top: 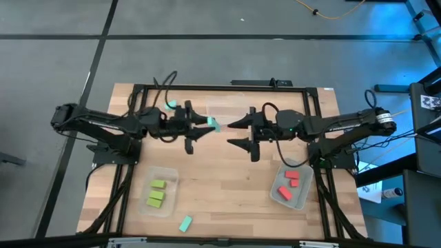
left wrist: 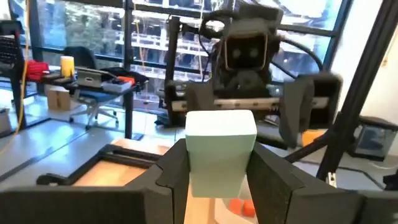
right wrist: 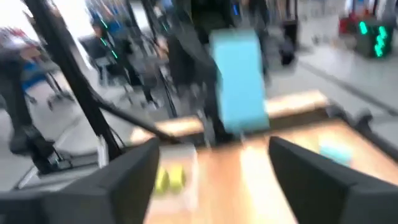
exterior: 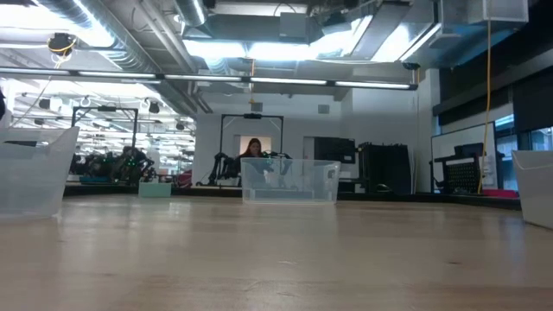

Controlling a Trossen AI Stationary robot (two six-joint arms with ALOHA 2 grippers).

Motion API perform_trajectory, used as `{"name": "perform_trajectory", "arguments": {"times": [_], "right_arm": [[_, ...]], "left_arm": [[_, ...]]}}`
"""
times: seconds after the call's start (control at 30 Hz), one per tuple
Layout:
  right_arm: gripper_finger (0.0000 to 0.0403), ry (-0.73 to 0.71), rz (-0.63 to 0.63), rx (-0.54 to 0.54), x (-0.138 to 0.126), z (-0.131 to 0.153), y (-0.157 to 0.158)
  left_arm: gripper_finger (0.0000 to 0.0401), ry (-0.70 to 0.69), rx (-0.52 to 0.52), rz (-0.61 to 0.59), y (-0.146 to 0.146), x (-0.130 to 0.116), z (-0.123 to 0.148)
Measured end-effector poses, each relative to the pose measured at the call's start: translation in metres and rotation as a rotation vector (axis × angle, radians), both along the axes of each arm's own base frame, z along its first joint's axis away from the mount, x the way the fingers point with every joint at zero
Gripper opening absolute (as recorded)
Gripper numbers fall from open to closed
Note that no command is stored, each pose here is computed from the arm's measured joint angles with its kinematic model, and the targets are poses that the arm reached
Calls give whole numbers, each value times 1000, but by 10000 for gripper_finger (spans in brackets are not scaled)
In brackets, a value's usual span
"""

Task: Sort & place blocks by color
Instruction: Put the top right blue block into the top transparent bin

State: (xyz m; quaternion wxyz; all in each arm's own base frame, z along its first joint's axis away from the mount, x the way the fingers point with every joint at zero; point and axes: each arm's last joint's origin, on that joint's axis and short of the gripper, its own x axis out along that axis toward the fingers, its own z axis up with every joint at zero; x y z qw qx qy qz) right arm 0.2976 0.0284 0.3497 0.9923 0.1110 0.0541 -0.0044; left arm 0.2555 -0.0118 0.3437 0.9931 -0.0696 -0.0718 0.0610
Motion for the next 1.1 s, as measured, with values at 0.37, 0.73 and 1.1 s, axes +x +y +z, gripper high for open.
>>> {"name": "perform_trajectory", "arguments": {"times": [0.37,0.73,1.1], "right_arm": [[363,157,-67,22,-28,0,-6],[365,204,-105,16,-32,-3,-7],[365,202,-109,34,-32,-3,-7]], "left_arm": [[120,24,-41,-7,5,-56,-17],[120,-99,-112,-42,6,-88,-34],[120,-100,-143,-16,7,-87,-35]]}}
